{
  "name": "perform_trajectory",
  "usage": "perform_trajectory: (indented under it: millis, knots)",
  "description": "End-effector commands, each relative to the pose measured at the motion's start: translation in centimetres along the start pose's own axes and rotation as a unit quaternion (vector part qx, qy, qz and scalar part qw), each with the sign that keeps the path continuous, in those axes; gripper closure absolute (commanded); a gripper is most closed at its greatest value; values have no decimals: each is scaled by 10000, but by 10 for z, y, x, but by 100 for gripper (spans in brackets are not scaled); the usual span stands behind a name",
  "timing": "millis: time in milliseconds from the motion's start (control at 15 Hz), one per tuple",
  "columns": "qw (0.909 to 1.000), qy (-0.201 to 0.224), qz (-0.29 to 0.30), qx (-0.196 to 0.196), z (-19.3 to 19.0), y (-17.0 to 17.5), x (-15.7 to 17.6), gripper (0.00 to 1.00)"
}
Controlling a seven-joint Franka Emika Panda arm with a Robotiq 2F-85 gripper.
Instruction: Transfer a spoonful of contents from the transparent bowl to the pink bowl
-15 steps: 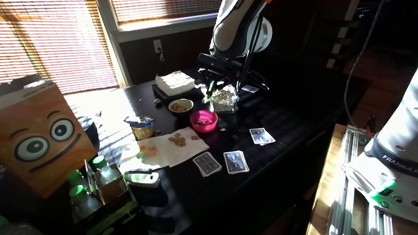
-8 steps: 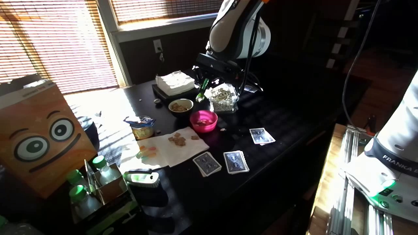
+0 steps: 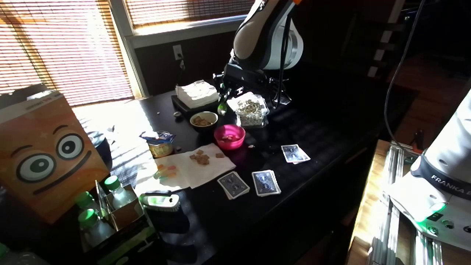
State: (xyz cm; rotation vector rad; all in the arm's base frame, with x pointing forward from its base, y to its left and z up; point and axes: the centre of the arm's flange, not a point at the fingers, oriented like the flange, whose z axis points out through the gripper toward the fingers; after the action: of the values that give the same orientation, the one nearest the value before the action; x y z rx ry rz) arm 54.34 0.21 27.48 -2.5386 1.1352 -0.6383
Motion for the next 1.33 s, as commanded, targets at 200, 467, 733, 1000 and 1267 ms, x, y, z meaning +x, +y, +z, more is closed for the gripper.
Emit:
perform_trajectory:
  millis: [200, 467, 733, 1000, 1267]
  knots:
    - [9992, 109, -338, 175, 6, 6, 2, 96]
    - [9992, 100, -338, 166, 9, 9, 3, 86]
    - [9986, 67, -420, 306, 9, 12, 3, 96]
    - [9969, 94, -577, 530, 9, 13, 1, 96]
    - [9925, 397, -773, 863, 10, 14, 4, 96]
